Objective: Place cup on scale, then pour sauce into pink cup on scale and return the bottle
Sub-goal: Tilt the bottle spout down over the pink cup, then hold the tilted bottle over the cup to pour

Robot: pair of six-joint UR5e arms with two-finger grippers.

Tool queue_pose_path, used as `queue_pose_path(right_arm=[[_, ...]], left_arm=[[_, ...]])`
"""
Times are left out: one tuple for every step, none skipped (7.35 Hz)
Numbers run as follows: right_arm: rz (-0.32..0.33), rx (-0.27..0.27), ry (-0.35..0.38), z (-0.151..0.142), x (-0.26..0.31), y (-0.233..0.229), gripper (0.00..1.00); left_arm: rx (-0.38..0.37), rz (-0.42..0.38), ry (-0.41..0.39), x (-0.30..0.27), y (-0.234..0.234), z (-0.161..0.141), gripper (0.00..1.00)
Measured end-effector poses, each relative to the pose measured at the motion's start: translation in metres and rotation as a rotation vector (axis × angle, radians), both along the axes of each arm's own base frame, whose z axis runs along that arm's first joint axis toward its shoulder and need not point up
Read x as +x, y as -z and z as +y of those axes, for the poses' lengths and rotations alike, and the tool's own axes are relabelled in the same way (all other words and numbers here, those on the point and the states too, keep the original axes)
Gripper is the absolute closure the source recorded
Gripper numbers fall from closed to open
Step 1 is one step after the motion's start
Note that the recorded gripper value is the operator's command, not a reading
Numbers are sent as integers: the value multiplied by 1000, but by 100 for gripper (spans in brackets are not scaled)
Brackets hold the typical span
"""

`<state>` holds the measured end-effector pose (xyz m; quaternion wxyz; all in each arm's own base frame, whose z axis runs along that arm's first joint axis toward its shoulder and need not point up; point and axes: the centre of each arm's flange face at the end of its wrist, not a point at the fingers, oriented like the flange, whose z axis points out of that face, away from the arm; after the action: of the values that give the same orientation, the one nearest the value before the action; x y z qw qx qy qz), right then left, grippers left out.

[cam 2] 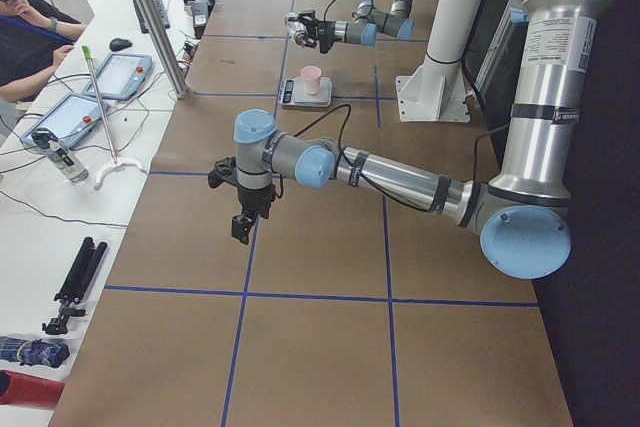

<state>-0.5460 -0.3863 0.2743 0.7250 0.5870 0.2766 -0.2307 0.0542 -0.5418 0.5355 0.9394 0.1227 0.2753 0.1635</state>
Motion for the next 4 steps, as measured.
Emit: queue_pose_path(right_arm=[[28, 9, -2, 3, -3, -2, 100], [52, 14, -2, 5, -4, -3, 100], [69, 20, -4, 7, -5, -4, 100], [84, 26, -7, 9, -5, -5, 100]], left_arm=[[0, 0, 1, -1, 0, 0, 0], [1, 0, 2, -1, 1, -1, 0], [1, 0, 3, -1, 1, -1, 0], [1, 0, 4, -2, 1, -1, 0]])
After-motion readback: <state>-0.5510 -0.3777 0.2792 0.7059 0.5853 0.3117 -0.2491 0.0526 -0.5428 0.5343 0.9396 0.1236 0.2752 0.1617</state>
